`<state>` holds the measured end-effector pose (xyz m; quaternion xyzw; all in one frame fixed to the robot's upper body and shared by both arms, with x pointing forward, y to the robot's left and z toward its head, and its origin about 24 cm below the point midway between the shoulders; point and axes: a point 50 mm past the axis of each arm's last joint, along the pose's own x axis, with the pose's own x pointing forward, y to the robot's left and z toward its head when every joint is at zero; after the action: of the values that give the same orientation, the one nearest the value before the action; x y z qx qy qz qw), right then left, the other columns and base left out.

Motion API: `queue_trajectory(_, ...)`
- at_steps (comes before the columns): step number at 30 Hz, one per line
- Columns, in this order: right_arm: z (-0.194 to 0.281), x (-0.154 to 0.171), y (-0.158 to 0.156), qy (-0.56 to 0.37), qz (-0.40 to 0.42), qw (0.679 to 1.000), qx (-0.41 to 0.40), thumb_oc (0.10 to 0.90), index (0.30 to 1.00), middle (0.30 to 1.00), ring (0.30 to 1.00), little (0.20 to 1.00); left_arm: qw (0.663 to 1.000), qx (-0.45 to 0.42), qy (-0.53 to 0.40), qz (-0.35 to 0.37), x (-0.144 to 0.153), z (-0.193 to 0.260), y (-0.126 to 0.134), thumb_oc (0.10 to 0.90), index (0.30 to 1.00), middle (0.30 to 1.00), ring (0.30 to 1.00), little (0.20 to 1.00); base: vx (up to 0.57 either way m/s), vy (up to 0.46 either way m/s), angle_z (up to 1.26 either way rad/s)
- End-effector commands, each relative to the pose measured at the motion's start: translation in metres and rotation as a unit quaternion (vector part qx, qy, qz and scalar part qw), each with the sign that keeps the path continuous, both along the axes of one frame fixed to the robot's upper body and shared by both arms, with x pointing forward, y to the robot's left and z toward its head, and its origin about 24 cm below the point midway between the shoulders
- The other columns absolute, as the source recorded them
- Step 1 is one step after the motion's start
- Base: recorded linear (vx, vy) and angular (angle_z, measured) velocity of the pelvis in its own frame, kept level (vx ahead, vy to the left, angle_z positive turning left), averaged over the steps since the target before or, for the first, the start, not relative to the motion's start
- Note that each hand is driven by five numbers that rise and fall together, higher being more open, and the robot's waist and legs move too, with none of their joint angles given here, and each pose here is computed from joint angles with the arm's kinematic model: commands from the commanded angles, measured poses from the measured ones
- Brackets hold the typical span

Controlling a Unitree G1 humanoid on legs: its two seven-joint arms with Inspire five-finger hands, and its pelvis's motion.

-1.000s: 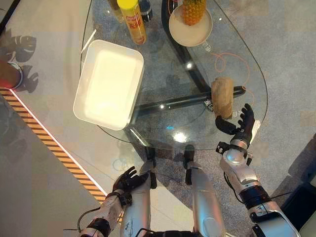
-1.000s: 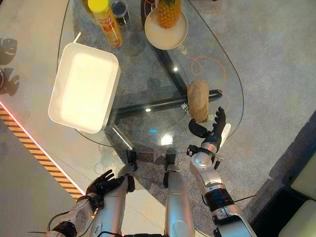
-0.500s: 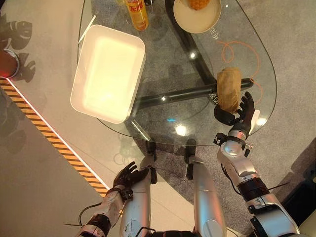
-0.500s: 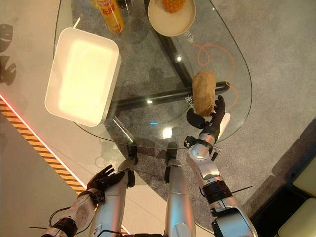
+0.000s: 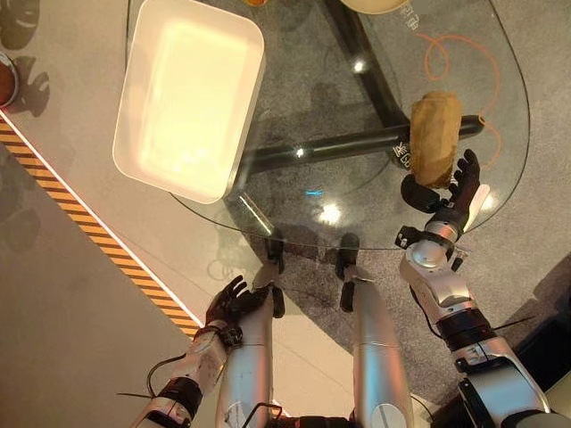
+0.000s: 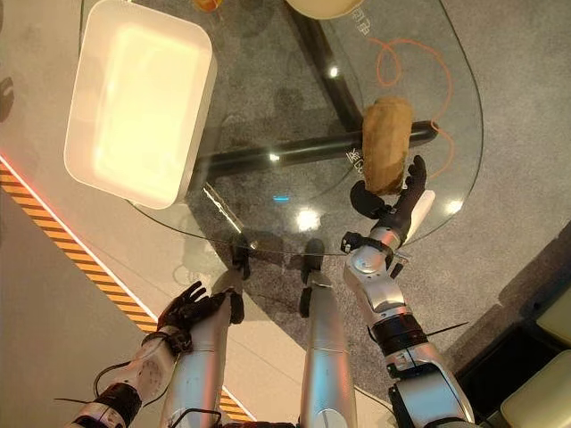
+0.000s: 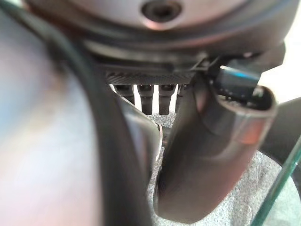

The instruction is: Wipe the table with a cloth and put it in the basket.

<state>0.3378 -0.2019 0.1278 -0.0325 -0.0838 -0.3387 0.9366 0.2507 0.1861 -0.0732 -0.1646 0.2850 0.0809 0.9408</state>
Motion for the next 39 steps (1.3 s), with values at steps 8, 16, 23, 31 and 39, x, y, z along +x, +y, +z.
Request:
queue_trajectory(8, 0.061, -0.006, -0.020, -0.118, -0.044, 0.991, -0.048, 0.800, 0.900, 0.900, 0.900, 0.900, 0.999, -0.016, 0.032, -0.029, -0.023, -0.016, -0.021, 0.800, 0.900, 0.900, 0.900, 0.900, 0.01, -0.009, 0.04)
queue_trajectory(16, 0.068, 0.002, -0.025, -0.094, -0.065, 0.992, -0.061, 0.800, 0.900, 0.900, 0.900, 0.900, 0.999, -0.017, 0.027, -0.035, -0.017, -0.012, -0.023, 0.800, 0.900, 0.900, 0.900, 0.900, 0.00, -0.003, 0.02)
queue_trajectory(23, 0.063, 0.012, -0.037, -0.032, -0.101, 0.991, -0.076, 0.800, 0.900, 0.900, 0.900, 0.900, 0.999, -0.016, 0.024, -0.038, -0.016, -0.012, -0.022, 0.800, 0.900, 0.900, 0.900, 0.900, 0.00, 0.000, 0.00)
queue_trajectory(31, 0.061, 0.018, -0.045, -0.001, -0.121, 0.991, -0.057, 0.800, 0.900, 0.900, 0.900, 0.900, 0.999, -0.019, 0.017, -0.041, -0.011, -0.010, -0.023, 0.800, 0.900, 0.900, 0.900, 0.900, 0.00, 0.000, 0.00)
queue_trajectory(39, 0.058, 0.021, -0.049, 0.004, -0.128, 0.991, -0.033, 0.800, 0.900, 0.900, 0.900, 0.900, 0.999, -0.019, 0.014, -0.042, -0.011, -0.010, -0.024, 0.800, 0.900, 0.900, 0.900, 0.900, 0.00, 0.000, 0.00)
